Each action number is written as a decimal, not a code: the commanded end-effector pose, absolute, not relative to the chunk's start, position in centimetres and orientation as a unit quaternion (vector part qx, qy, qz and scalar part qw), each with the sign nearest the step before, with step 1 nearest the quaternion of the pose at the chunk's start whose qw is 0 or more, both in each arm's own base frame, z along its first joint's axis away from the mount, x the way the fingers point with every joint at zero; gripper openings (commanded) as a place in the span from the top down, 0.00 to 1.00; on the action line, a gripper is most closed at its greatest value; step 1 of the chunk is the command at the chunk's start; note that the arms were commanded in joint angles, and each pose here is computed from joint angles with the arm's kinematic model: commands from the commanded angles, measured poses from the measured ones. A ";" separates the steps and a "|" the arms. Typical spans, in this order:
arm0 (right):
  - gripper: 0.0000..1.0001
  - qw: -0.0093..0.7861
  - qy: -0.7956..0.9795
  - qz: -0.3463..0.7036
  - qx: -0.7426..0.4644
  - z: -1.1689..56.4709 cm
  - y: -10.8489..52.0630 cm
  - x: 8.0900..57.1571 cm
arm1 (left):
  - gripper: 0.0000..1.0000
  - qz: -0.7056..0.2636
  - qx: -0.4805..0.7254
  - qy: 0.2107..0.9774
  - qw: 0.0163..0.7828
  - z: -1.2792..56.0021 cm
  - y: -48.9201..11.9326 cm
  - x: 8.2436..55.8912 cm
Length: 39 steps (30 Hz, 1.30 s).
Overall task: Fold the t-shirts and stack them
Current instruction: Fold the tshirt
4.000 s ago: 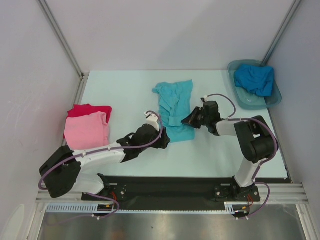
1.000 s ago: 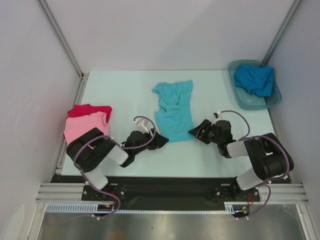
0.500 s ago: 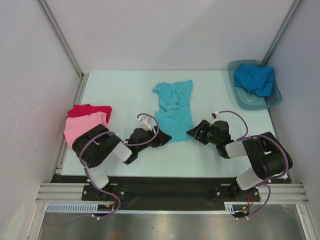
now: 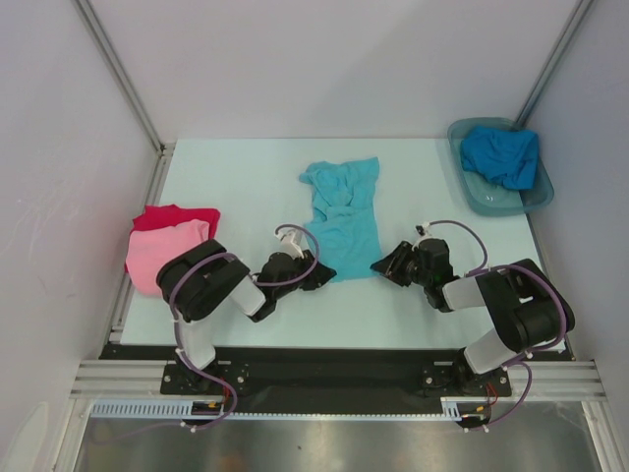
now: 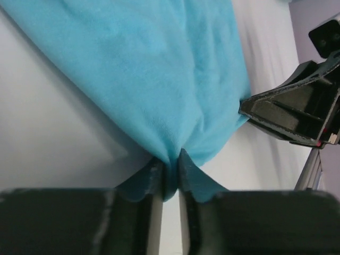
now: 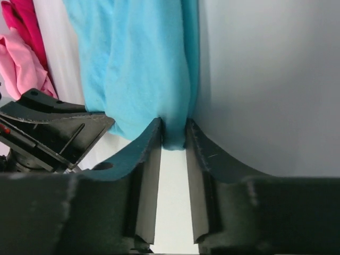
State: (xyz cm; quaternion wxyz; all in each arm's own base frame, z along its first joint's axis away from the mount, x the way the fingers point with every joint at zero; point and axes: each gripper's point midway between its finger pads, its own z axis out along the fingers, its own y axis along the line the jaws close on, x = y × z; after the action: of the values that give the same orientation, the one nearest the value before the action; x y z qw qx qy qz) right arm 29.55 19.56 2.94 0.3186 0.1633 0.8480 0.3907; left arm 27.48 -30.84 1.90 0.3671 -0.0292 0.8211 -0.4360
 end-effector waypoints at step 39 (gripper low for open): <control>1.00 0.358 0.831 0.411 0.112 11.9 22.4 26.9 | 0.99 -0.257 0.013 0.862 0.436 10.2 -23.9 21.4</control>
State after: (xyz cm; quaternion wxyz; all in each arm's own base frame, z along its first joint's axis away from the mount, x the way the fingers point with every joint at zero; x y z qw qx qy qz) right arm 23.48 22.66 9.28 0.3048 0.1131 0.8502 0.4140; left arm 19.22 -24.89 9.06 0.4045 0.0093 0.8652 -0.2963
